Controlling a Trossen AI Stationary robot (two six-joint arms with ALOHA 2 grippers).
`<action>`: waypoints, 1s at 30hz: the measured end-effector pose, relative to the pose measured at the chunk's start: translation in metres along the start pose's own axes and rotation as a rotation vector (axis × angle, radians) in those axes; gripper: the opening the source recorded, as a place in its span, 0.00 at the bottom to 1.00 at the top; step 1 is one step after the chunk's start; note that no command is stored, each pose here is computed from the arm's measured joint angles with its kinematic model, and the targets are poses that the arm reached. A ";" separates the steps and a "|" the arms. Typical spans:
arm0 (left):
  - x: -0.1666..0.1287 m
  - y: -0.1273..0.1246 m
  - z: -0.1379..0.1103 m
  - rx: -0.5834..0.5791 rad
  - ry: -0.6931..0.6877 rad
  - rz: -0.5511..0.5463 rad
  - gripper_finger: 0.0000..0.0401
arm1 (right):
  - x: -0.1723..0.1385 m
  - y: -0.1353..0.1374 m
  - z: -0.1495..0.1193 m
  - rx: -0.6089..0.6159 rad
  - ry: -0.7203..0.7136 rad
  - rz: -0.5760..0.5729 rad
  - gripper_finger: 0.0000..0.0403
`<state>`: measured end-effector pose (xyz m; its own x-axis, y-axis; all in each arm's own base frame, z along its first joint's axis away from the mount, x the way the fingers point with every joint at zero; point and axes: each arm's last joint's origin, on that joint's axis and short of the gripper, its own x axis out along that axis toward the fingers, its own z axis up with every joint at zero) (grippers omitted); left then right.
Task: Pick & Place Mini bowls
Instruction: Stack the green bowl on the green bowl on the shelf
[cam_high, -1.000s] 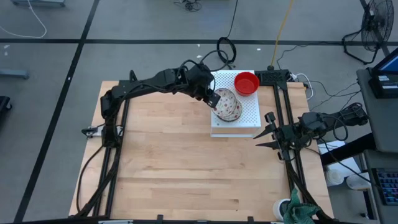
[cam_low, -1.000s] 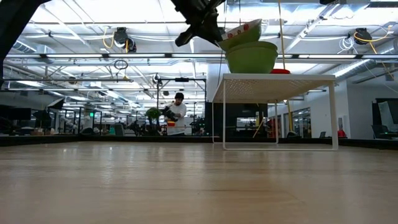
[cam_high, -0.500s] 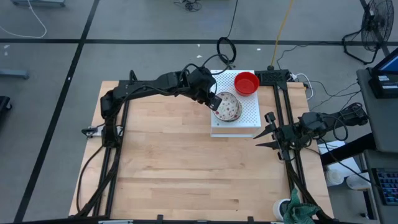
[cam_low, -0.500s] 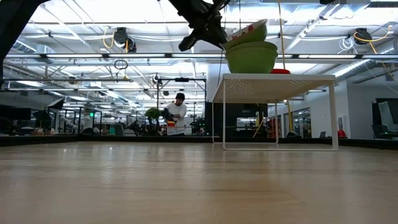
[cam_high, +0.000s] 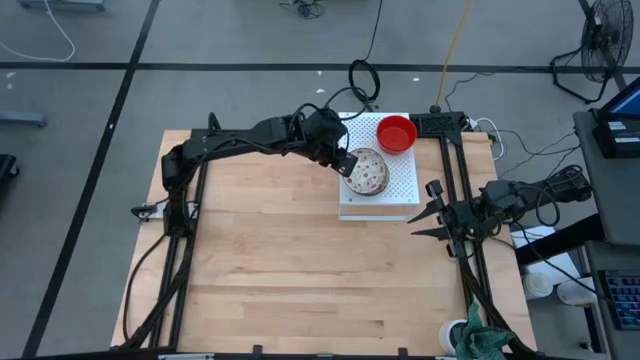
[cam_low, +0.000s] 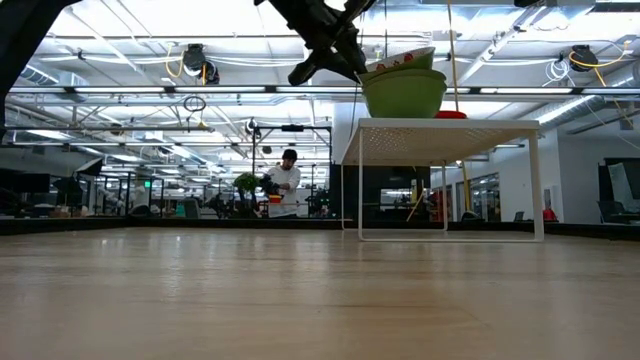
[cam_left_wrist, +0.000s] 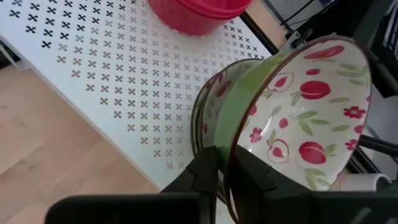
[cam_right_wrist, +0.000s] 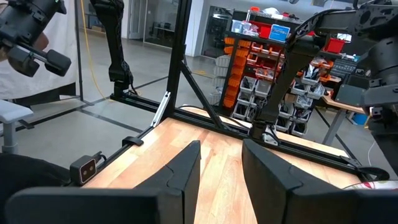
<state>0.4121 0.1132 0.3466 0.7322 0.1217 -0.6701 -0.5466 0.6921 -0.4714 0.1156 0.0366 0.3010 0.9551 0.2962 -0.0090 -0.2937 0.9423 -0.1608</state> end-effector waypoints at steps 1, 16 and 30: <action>0.000 0.000 0.000 0.000 -0.001 0.000 0.09 | 0.000 0.000 0.000 0.000 0.000 0.000 0.26; 0.000 -0.003 0.004 0.004 -0.042 -0.026 0.09 | 0.000 0.000 0.000 0.000 0.000 0.000 0.26; 0.000 -0.003 0.004 0.008 -0.045 -0.029 0.10 | 0.000 0.000 0.000 0.000 0.000 0.000 0.26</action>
<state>0.4154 0.1143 0.3504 0.7650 0.1334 -0.6300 -0.5221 0.7011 -0.4856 0.1156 0.0366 0.3009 0.9550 0.2964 -0.0093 -0.2940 0.9422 -0.1605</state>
